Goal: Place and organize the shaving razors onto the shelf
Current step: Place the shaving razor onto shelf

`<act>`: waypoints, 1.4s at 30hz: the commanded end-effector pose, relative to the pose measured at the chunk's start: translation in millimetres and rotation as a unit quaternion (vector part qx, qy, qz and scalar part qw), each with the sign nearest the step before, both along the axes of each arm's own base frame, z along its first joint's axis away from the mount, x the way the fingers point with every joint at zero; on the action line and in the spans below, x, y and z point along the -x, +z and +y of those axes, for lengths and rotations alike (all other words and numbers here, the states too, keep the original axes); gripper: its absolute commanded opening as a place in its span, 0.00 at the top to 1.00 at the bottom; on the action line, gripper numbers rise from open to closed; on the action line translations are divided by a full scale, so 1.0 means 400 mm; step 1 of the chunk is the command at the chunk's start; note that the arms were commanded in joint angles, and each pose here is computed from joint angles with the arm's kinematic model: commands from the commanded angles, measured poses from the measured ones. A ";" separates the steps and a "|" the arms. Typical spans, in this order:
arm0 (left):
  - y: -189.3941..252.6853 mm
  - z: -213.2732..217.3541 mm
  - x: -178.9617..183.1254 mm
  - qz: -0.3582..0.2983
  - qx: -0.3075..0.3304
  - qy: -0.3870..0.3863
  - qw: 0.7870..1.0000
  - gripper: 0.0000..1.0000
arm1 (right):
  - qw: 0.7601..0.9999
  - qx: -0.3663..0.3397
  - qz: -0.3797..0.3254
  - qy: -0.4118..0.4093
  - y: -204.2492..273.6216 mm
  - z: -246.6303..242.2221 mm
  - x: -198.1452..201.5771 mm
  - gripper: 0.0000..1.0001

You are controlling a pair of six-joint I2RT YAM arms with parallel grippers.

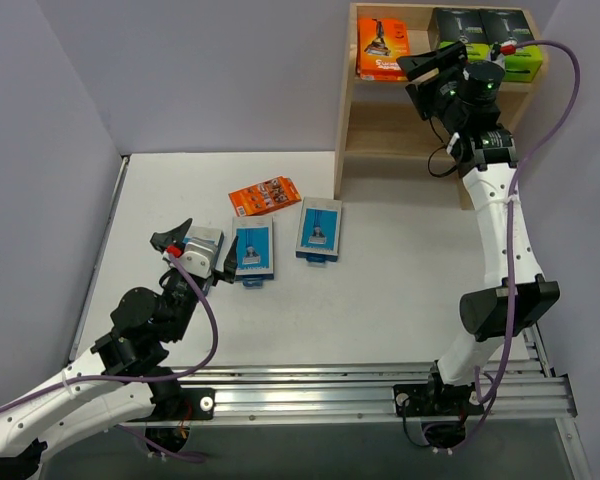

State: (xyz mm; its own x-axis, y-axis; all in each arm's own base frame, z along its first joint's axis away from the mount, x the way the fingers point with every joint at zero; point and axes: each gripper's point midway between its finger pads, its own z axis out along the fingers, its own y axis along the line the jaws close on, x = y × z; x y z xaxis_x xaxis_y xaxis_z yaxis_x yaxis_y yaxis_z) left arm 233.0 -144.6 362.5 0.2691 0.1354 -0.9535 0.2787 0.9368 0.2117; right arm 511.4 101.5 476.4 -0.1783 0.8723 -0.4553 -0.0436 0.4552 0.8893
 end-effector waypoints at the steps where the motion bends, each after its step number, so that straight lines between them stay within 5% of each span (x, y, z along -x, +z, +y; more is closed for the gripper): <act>1: 0.028 0.003 0.003 -0.015 0.010 -0.001 1.000 0.01 | 0.998 0.007 -0.055 0.016 0.094 -0.002 0.049 0.37; 9: 0.028 0.002 0.002 -0.014 0.009 -0.001 1.000 0.01 | 0.998 0.013 -0.054 0.018 0.099 -0.005 0.069 0.42; 25: 0.023 -0.006 0.001 -0.011 0.006 -0.005 1.000 0.01 | 0.998 0.008 -0.057 0.032 0.094 0.006 0.061 0.89; 42: 0.019 -0.010 0.000 -0.010 0.004 -0.007 1.000 0.01 | 0.998 0.002 -0.057 0.036 0.083 -0.004 0.013 0.90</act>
State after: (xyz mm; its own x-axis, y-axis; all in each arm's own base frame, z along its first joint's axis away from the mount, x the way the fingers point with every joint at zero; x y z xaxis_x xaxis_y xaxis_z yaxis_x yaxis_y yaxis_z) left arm 234.6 -146.6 359.9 0.2664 0.1562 -0.9511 0.2776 0.9325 0.2309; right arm 508.0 100.3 475.6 -0.2218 0.8552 -0.4684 -0.0723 0.4646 0.8826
